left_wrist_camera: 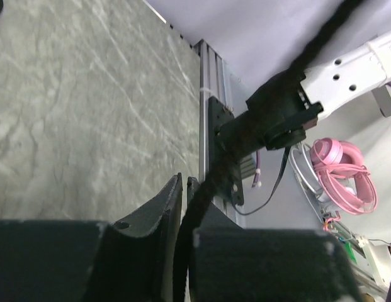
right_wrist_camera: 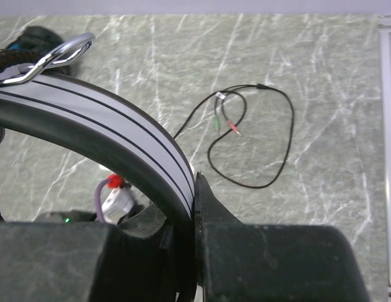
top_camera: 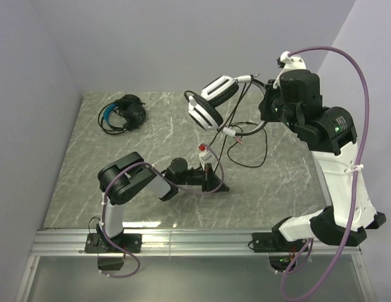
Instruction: Wrap the headphones
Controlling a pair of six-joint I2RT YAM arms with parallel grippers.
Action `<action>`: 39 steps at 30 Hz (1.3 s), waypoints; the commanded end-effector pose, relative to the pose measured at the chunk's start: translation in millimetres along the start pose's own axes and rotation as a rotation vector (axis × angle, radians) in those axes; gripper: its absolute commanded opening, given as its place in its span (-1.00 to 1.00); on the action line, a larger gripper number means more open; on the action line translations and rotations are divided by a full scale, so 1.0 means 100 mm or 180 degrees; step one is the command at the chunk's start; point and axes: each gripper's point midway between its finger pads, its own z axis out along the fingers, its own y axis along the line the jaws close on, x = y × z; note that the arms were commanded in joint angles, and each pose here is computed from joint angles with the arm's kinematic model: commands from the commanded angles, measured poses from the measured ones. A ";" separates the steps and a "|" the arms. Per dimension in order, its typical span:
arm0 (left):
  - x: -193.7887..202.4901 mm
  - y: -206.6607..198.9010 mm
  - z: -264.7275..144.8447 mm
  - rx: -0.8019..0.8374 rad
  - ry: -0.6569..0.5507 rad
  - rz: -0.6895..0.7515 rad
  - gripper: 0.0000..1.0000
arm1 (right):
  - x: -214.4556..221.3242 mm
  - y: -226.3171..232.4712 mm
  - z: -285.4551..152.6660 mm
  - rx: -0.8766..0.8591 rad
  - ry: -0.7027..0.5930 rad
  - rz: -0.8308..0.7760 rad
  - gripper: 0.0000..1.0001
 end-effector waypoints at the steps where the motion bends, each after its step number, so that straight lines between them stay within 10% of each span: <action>1: -0.45 -0.59 -0.05 0.0582 -0.0595 0.0762 -0.73 | -0.36 -0.07 -0.03 0.0163 -0.0451 0.0330 -1.00; 39: -0.45 -1.22 -0.82 -0.1167 0.0183 0.0860 -0.92 | 0.49 -1.00 0.78 0.2026 -0.0311 0.0043 -1.00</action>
